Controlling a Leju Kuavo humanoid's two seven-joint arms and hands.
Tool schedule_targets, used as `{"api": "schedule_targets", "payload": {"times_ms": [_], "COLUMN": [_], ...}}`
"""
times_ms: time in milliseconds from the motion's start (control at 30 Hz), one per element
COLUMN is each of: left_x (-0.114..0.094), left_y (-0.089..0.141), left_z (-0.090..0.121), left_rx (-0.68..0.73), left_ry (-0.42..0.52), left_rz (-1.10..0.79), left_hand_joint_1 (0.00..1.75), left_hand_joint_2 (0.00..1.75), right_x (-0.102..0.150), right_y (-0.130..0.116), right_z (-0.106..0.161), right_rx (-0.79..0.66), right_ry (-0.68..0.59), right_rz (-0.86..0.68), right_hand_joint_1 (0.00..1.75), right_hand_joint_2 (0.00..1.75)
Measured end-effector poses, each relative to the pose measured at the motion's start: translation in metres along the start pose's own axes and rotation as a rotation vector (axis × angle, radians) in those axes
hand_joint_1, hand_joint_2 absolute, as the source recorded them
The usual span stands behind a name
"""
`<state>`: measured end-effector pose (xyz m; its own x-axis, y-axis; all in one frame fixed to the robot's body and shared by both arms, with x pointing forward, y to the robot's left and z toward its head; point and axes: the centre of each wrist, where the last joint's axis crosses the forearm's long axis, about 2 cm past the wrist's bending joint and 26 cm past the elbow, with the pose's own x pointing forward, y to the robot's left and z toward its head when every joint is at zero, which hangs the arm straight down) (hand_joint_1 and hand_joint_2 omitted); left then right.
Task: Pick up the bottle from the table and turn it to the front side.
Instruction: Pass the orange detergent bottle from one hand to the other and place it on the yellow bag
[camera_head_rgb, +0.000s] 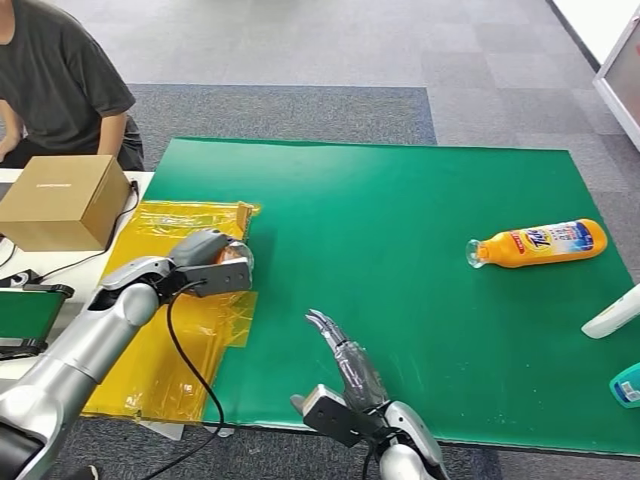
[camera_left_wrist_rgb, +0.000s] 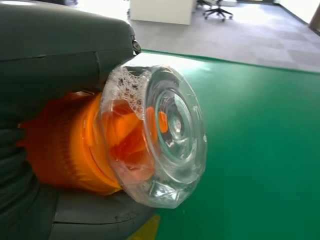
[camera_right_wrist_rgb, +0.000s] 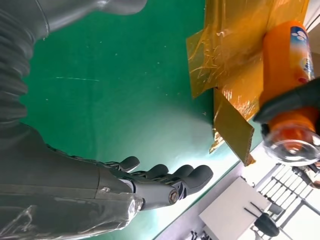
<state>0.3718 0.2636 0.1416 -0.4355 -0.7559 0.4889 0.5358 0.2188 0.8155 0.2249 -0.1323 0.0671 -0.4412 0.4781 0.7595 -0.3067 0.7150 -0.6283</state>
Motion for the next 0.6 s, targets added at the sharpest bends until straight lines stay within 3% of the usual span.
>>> {"api": "schedule_targets", "payload": {"times_ms": [67,100,267,367,600], "left_x": [0.002,0.002,0.005,0.009,0.016], "left_y": [-0.006,-0.010,-0.045,-0.068,-0.081], "left_z": [-0.002,-0.003,0.001,0.010,0.027], "left_rx": [-0.021,-0.026,0.004,0.103,0.218], "left_ry": [-0.028,-0.037,-0.058,-0.082,-0.096], "left_rz": [-0.017,-0.020,0.037,0.126,0.220], "left_hand_joint_1": [0.33,0.03,0.00,0.00,0.00], "left_hand_joint_2": [1.75,1.75,1.75,1.75,1.75], "right_x": [-0.001,-0.001,-0.004,-0.006,-0.007], "right_y": [0.001,0.001,0.005,0.007,0.003], "right_z": [0.002,0.003,0.014,0.023,0.032], "right_rx": [0.001,0.002,0.007,-0.004,-0.018], "right_ry": [0.000,0.002,0.023,0.039,0.052], "right_rz": [-0.006,-0.009,-0.018,-0.020,-0.016], "right_hand_joint_1": [0.00,0.00,0.00,0.00,0.00], "right_hand_joint_2": [1.75,1.75,1.75,1.75,1.75]}}
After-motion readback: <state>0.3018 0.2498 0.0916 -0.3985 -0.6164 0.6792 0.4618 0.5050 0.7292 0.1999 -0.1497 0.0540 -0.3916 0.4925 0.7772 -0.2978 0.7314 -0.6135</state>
